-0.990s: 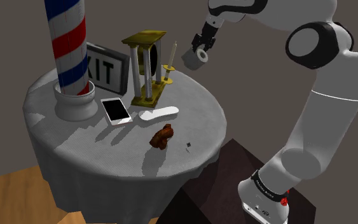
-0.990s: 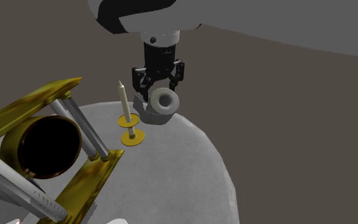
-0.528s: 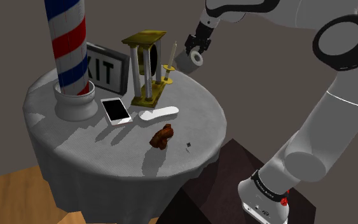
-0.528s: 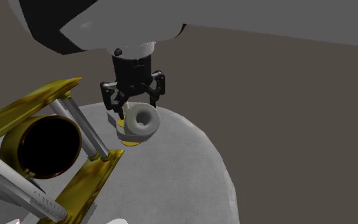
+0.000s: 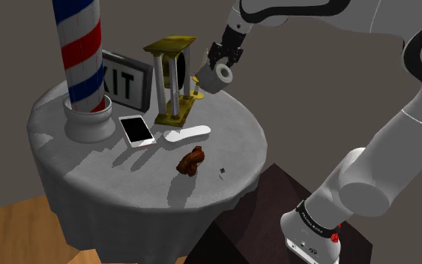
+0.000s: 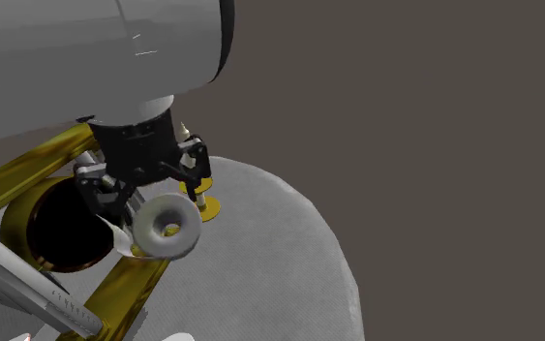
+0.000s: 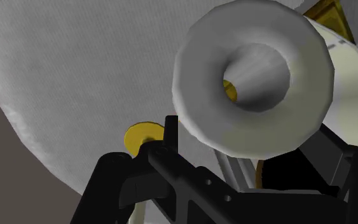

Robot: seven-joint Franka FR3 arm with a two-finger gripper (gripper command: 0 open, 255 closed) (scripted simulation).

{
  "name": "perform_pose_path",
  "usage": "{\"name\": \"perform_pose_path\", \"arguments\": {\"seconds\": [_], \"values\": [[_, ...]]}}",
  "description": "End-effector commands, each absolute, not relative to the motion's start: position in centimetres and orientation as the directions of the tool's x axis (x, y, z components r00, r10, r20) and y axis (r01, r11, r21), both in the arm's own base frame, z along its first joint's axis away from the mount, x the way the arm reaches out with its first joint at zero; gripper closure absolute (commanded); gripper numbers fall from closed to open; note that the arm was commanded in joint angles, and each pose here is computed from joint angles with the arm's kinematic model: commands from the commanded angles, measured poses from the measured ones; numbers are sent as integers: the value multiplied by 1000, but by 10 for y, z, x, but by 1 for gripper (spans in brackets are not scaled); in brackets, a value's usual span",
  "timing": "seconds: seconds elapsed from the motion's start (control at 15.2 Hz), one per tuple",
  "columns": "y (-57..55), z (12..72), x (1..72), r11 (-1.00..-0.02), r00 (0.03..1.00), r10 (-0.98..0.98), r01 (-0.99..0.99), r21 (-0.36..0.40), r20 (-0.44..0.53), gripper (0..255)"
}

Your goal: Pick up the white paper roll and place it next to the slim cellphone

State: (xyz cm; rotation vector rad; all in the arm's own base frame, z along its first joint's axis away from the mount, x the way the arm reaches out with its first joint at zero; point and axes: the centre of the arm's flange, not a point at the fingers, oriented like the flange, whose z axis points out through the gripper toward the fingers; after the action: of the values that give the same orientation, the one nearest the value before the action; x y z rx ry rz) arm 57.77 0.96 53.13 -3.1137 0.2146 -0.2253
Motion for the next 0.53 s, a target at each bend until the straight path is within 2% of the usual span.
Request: {"name": "perform_pose_path", "arguments": {"seconds": [0.0, 0.46], "values": [[34, 530, 568, -990, 980, -139, -137, -22, 143, 255], [121, 530, 536, -990, 980, -139, -137, -22, 143, 255]]}}
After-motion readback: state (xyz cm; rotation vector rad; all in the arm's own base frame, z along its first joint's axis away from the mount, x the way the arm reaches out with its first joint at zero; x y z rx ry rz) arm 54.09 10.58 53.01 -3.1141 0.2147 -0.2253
